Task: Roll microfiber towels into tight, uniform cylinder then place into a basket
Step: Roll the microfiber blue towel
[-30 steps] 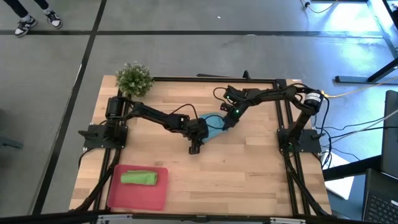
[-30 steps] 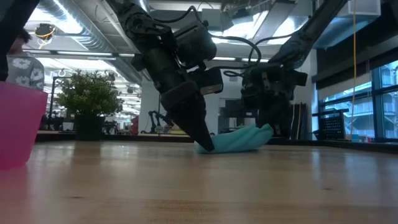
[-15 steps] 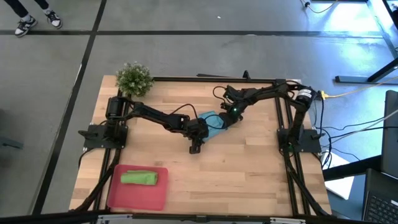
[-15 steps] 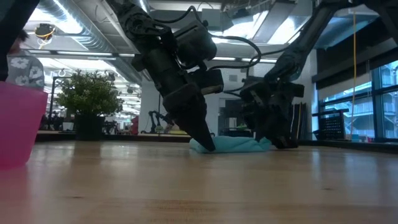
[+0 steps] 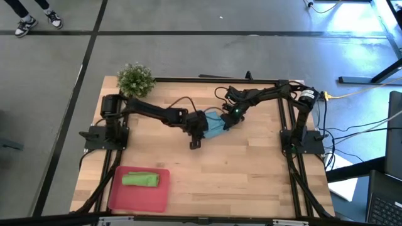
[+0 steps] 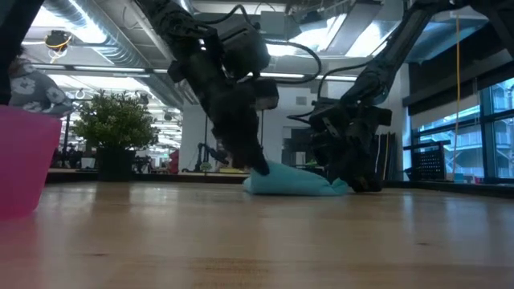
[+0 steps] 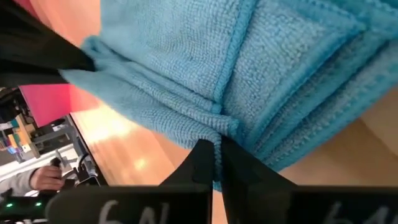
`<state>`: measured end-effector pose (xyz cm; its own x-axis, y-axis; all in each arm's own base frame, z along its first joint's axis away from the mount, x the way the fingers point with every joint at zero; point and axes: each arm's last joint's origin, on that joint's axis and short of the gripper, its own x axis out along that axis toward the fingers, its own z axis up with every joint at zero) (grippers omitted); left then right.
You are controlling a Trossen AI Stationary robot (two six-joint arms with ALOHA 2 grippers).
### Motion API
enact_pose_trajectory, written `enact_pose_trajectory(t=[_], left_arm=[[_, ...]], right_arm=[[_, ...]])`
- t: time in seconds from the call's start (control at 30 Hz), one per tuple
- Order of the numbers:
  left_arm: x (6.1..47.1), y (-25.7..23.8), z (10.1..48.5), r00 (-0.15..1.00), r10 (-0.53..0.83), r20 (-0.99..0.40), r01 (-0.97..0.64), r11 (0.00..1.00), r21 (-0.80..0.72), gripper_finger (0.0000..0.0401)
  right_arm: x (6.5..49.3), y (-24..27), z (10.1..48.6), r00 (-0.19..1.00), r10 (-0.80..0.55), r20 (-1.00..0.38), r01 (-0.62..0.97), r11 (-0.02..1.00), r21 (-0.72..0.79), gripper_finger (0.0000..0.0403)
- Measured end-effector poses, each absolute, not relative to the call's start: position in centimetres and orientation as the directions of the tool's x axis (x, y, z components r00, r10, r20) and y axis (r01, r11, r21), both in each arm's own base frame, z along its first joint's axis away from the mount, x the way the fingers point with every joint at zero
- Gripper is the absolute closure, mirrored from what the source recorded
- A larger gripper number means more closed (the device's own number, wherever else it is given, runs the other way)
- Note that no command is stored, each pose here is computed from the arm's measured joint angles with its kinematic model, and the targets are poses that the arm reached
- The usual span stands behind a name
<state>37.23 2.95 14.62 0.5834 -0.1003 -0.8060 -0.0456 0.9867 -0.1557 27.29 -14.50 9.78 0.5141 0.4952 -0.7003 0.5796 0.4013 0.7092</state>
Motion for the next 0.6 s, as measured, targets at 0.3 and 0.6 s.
enact_pose_trajectory(t=[0.3,0.6], left_arm=[[36.1,6.7,16.0,0.597,-0.129,-0.792,-0.247,0.909,-0.335,0.04],[35.7,8.8,15.6,0.578,-0.05,-0.814,-0.387,0.862,-0.327,0.0401]], right_arm=[[27.4,-14.4,9.7,0.511,0.478,-0.714,0.572,0.431,0.698,0.0392],[27.7,-14.0,9.6,0.5,0.477,-0.723,0.566,0.452,0.69,0.0392]])
